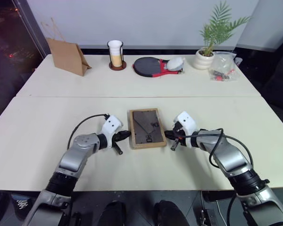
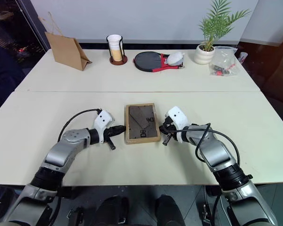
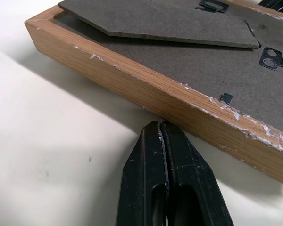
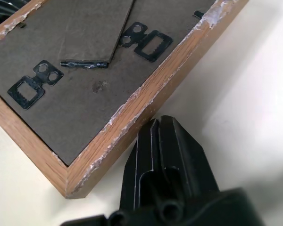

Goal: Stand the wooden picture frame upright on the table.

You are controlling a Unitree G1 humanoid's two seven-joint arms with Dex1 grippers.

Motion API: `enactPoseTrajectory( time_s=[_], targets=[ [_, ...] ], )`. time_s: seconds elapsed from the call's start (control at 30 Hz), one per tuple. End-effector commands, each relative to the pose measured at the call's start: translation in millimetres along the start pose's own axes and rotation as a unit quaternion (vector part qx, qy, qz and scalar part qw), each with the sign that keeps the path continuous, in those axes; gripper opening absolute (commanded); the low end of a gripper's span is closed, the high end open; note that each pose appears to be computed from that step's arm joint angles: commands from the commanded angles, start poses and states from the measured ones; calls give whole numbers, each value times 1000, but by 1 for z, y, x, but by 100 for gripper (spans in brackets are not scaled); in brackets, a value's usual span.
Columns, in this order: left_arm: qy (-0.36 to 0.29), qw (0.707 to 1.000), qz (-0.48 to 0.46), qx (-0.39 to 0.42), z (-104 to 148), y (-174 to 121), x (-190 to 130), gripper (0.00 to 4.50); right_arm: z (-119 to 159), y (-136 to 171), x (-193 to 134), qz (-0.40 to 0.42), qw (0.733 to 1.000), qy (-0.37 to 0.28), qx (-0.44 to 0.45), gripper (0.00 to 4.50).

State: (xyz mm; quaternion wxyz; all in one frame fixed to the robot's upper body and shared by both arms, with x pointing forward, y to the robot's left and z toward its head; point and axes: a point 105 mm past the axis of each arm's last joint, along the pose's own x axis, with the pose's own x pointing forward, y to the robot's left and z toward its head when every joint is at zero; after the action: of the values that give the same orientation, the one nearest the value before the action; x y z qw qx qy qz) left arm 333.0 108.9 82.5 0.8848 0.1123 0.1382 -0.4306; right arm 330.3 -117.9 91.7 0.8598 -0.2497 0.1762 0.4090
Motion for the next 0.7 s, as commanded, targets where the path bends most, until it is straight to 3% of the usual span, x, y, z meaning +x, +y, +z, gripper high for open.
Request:
enactPoseTrajectory(
  time_s=[0.03, 0.27, 0.7],
  targets=[
    [8, 999, -49, -17, -2, -19, -6, 0, 16, 22, 1, 41, 999, -24, -21, 2],
    [37, 997, -66, -22, -11, -28, -27, 0, 22, 38, 0, 66, 997, -30, -16, 2],
    [31, 999, -8, -11, -7, 1, -29, 0, 27, 51, -2, 100, 995, -22, -14, 2]
  ],
)
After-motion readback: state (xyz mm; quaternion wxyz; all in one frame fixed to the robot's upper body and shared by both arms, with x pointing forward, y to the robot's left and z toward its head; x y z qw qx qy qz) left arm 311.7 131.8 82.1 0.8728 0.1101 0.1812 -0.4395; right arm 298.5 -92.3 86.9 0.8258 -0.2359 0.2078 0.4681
